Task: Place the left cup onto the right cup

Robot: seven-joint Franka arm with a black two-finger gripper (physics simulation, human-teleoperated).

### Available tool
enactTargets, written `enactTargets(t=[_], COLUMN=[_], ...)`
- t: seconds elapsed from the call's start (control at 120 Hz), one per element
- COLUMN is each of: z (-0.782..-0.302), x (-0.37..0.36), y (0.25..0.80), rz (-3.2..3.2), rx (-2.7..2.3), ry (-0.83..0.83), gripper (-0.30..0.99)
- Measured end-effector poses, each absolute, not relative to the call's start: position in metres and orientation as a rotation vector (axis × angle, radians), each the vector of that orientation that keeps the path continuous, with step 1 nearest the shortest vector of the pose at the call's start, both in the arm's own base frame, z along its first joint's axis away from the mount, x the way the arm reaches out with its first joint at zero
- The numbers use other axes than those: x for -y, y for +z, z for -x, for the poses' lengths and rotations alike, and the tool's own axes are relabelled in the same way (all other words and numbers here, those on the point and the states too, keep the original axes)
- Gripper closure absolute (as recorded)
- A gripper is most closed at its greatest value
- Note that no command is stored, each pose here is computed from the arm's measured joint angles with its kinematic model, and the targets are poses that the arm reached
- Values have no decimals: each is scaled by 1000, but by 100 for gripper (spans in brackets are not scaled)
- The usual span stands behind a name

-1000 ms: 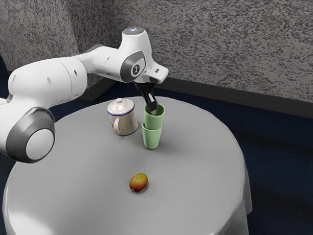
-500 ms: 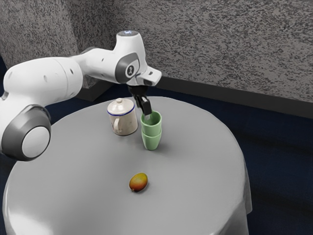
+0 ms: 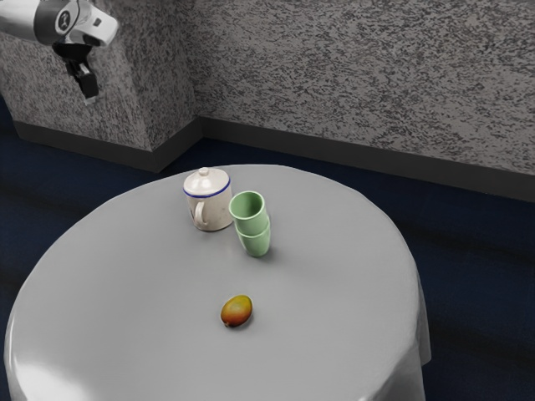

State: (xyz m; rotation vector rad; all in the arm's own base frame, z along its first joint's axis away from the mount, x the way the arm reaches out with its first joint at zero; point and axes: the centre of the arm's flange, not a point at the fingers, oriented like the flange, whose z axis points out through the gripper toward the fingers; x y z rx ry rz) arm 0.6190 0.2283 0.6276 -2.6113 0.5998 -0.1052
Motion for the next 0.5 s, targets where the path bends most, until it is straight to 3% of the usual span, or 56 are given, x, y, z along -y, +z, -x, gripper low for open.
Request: enactTargets(t=[0.308, 0.5], z=[-613, -603], x=[-235, -148], y=[637, 652], rz=[2524, 2734], rx=[-664, -848], ry=[-79, -129], gripper=[0, 0])
